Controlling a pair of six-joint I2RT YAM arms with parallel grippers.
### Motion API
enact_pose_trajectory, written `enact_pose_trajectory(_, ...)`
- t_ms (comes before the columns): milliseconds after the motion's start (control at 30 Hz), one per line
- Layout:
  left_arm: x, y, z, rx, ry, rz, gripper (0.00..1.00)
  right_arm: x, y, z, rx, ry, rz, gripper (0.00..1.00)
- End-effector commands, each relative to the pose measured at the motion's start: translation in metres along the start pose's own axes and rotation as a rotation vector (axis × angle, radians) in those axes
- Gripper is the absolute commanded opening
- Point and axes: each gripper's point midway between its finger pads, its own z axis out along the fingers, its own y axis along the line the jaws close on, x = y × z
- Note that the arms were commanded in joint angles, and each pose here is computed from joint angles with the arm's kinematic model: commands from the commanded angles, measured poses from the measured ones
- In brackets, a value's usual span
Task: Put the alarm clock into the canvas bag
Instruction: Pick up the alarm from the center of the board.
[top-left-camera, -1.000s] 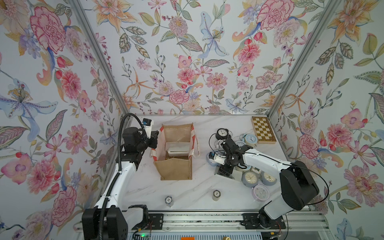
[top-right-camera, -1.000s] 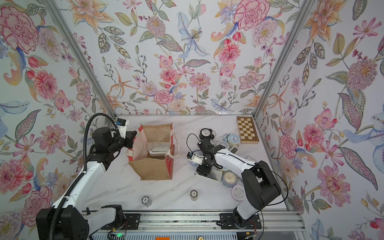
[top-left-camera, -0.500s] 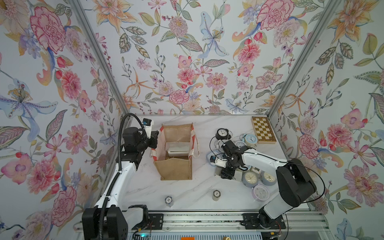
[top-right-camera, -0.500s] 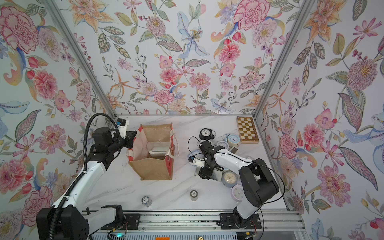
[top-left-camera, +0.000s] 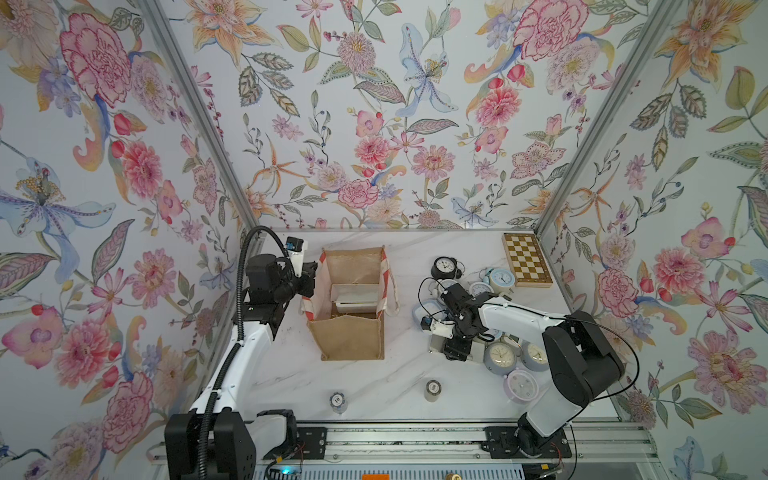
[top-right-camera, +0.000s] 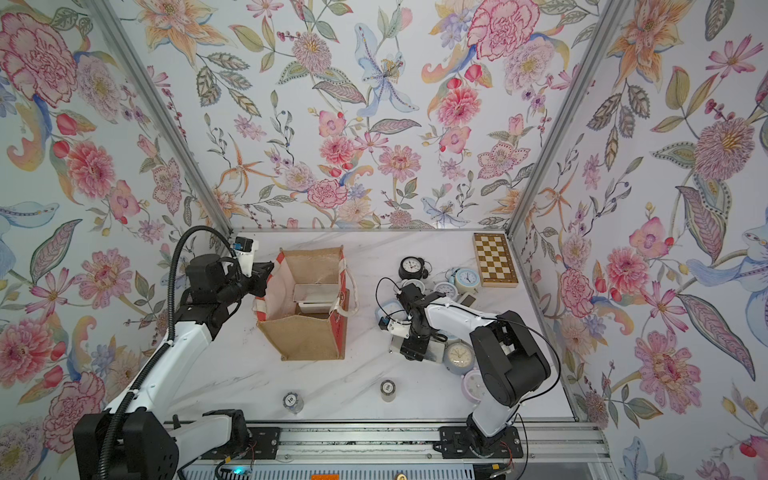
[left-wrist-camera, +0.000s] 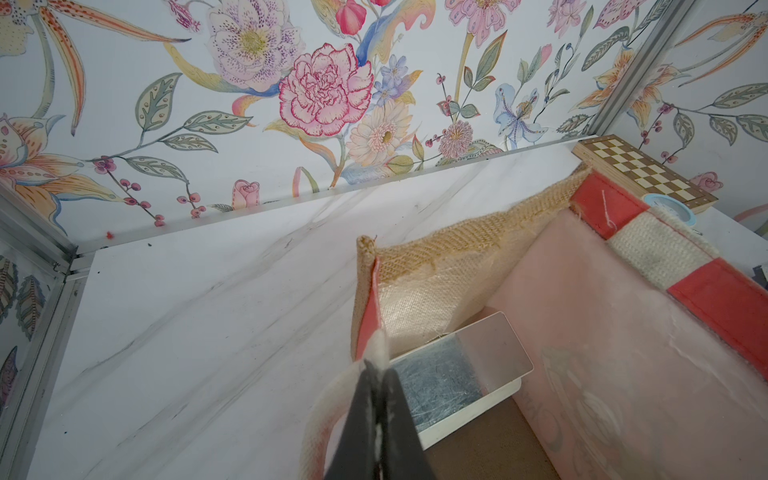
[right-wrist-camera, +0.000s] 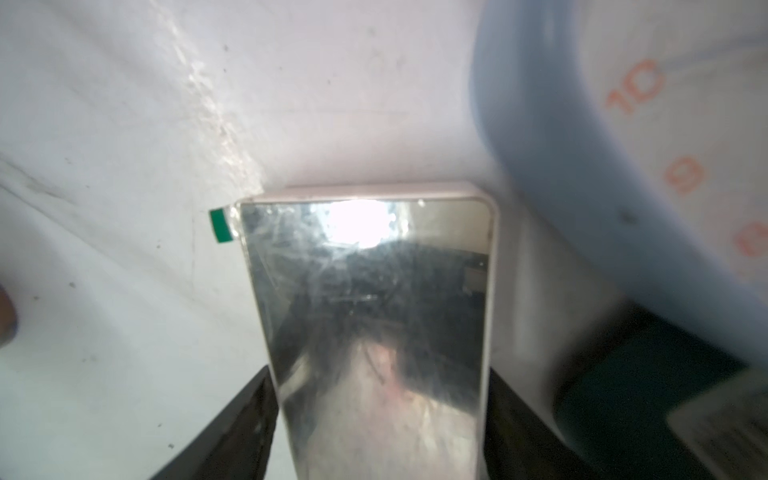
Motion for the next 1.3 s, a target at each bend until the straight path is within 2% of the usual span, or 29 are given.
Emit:
enact_pose_trajectory(0, -0.001, 0.002, 0.001, -0.002, 0.001, 0.012, 0.05, 0.007, 0.006, 0.005, -0.019, 0.042, -0.028, 0.73)
enact_pose_trajectory(433, -0.001, 0.002, 0.001, -0.004, 0.002, 0.014, 0.05, 0.004, 0.011, 0.004, -0.037, 0.025, -0.035, 0.6)
enact_pose_trajectory(833, -0.001, 0.004, -0.001, -0.015, 0.001, 0.02, 0.05, -0.001, 0.013, -0.002, -0.038, -0.006, -0.037, 0.53)
enact_pose_trajectory(1267, -0.001, 0.004, -0.001, -0.016, 0.002, 0.021, 0.05, -0.034, 0.021, -0.042, -0.053, -0.198, -0.035, 0.5)
